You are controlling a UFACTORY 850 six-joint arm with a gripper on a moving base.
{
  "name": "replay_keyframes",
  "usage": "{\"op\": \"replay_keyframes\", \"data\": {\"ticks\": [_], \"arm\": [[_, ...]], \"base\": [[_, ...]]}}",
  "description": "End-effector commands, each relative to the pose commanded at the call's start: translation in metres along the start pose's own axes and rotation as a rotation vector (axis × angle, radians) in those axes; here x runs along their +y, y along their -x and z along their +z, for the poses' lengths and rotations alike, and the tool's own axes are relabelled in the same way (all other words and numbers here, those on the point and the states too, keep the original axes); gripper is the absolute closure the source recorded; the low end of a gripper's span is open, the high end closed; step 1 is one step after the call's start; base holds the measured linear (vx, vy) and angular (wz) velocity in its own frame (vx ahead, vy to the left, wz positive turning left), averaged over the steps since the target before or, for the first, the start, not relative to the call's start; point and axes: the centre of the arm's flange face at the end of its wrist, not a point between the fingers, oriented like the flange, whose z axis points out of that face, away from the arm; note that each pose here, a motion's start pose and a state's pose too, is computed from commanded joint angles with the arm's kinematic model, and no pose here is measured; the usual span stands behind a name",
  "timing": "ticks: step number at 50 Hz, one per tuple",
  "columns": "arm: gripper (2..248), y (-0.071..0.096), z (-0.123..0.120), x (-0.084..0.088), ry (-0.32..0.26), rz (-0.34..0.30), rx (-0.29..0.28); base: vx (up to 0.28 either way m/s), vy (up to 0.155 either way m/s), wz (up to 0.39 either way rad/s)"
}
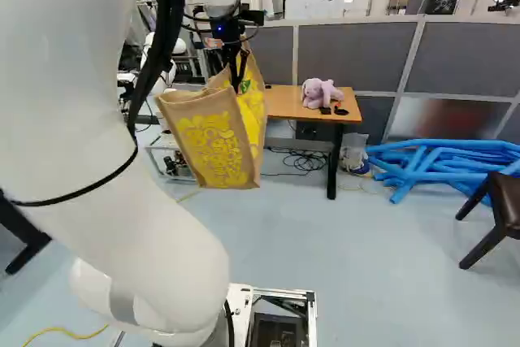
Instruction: Pick up the bag on the ground and place it on the table
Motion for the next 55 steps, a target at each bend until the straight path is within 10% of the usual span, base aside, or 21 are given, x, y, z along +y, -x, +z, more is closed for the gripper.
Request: {"op": "replay_keyframes", "data": {"ticks": [55], "arm": [[229,0.0000,0.0000,0.0000,0.000,0.000,0.000]], "base": [[0.211,0.000,-0.012]]}}
